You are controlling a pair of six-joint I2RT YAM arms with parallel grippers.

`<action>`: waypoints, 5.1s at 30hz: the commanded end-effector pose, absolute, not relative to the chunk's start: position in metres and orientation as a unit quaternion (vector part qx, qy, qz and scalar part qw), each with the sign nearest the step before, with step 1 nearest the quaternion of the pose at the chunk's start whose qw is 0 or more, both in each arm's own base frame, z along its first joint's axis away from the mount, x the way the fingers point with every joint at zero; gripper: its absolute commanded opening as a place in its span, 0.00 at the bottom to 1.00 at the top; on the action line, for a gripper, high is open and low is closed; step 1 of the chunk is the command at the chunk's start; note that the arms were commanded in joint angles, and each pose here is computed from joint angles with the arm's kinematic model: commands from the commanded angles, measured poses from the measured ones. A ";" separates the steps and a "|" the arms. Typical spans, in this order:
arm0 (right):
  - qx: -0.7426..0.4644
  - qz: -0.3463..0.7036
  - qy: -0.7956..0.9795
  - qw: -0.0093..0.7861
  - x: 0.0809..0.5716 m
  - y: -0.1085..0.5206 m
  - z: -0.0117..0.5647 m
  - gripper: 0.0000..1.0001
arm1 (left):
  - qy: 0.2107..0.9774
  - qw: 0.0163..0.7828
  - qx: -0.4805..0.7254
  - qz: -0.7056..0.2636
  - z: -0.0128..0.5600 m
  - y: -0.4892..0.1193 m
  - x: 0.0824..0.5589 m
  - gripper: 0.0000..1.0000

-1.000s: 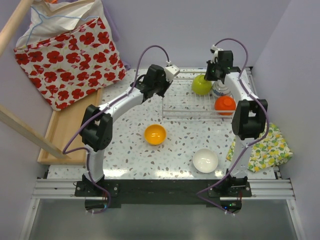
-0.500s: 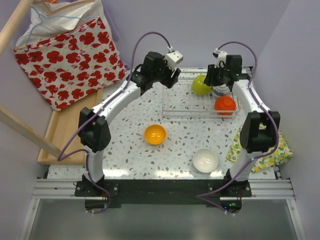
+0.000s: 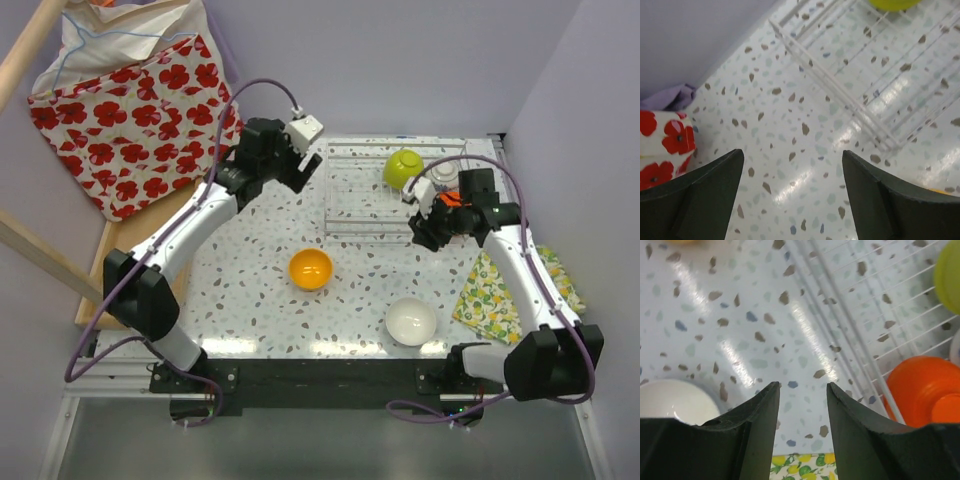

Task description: Load the bowls into the dish rack

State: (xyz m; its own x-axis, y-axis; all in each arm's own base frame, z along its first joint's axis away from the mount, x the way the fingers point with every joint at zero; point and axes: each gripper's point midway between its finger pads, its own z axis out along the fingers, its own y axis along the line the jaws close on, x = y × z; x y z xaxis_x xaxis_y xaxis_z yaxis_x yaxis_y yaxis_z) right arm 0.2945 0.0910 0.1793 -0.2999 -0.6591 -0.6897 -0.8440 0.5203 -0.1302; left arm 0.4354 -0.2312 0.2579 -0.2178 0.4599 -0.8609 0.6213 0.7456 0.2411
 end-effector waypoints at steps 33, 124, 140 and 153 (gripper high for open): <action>-0.776 0.182 0.545 0.262 0.237 0.338 0.111 0.49 | 0.933 0.292 0.208 -0.002 0.111 -0.022 0.308 0.82; 0.086 0.575 0.791 0.189 0.440 0.193 0.150 0.15 | 0.767 0.432 0.429 -0.202 0.219 -0.334 0.464 0.00; 0.050 0.482 0.835 0.262 0.441 0.113 0.165 0.32 | 0.764 0.430 0.438 -0.196 0.214 -0.337 0.460 0.00; -0.062 0.350 0.868 0.347 0.420 0.072 0.196 0.38 | 0.770 0.425 0.438 -0.188 0.209 -0.331 0.457 0.02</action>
